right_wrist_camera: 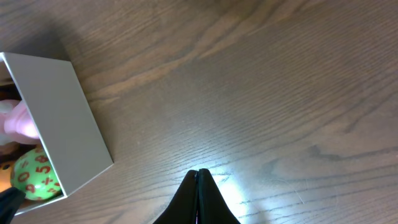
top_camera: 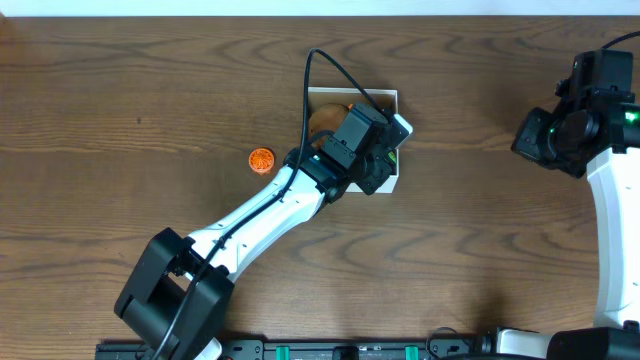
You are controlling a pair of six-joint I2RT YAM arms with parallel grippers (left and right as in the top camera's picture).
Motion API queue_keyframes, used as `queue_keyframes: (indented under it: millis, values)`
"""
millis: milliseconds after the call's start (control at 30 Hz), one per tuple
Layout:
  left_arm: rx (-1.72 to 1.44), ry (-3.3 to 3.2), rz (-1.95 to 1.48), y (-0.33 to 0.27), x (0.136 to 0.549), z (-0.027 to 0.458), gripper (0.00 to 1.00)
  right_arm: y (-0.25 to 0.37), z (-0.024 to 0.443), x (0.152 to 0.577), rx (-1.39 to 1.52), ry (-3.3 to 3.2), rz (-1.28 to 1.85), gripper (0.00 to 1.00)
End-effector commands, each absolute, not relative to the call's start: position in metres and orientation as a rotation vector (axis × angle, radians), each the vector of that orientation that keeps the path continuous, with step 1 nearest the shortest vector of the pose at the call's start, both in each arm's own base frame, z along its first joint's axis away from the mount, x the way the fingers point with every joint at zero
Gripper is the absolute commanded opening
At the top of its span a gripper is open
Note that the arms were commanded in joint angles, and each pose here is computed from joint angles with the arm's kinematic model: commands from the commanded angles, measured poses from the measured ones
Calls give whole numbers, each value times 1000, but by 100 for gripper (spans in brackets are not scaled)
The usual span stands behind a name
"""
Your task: Pack container
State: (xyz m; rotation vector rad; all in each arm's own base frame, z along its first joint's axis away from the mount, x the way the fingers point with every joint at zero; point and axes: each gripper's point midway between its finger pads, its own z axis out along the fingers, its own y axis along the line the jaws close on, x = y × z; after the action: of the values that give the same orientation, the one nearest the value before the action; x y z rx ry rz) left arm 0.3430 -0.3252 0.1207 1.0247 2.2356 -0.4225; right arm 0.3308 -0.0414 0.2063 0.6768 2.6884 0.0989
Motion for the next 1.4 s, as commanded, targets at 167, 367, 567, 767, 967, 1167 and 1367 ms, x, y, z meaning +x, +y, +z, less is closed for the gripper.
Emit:
queue_keyframes:
  millis: [167,367,567,767,967,1167,1367]
  values:
    - [1071,2298,-376,-324,346,82,6,-41,206,329,681,2695,104,1]
    - [1069,2293,-376,-324,347,82,6,-41,205,327,683,2703,103,2]
    - [972,2182,-288,-317,366,140,6,-41,204,325,685,2709,102,1]
    - [904,2061,-315,-319,376,194,7,-41,204,326,691,2706,103,2]
    - [908,2092,-304,-322,385,171,8,-41,204,325,690,2709,103,1]
    - [863,2269,-309,-310,370,138,6,-41,204,324,691,2714,102,2]
    - [904,2349,-324,-311,361,107,6,-41,204,326,700,2704,106,1]
